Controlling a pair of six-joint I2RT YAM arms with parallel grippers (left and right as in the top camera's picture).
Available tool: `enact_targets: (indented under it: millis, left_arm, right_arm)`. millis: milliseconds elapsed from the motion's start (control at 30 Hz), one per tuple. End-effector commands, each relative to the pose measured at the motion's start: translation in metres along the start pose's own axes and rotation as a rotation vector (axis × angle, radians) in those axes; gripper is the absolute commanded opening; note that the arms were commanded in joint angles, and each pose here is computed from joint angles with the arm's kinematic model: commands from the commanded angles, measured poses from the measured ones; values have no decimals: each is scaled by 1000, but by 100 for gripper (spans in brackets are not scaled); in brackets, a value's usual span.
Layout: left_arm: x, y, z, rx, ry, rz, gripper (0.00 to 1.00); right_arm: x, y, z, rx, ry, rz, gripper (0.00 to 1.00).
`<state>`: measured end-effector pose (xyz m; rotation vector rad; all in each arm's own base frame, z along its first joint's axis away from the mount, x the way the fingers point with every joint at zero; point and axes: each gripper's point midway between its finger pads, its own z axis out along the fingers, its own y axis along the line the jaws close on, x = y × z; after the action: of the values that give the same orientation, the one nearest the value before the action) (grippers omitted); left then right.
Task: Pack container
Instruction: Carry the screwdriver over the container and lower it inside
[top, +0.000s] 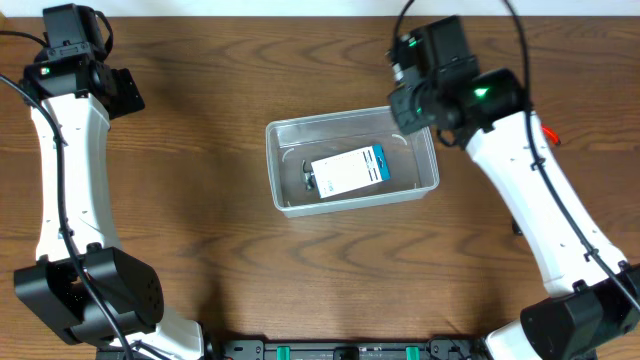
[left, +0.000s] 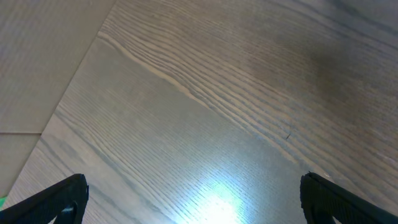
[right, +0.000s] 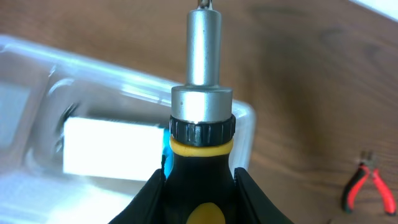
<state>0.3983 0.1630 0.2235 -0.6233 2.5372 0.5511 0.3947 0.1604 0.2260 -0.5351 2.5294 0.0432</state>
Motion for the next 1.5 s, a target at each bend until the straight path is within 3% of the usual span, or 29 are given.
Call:
enact_targets:
  millis: [0,467,900,1100,1300,1467]
  left_arm:
    - [-9,6,-13,0,-39,-30,98]
    - [-9,6,-13,0,-39,-30,98]
    - [-9,6,-13,0,-39,-30,98]
    - [-9,6,-13,0,-39,-30,98]
    - [-9,6,-13,0,-39,-30,98]
    - [-9,6,-13,0,-39,-30,98]
  right_arm:
    - [0,18,-7,-17,5,-3,1]
    - [75,13,59,51,264,120,1]
    - [140,16,98,66,379,154,5]
    - [154,15,110,69,380,160,16]
    - [146,10,114,72,346,164,45]
    - [134,8,112,64,316,132,52]
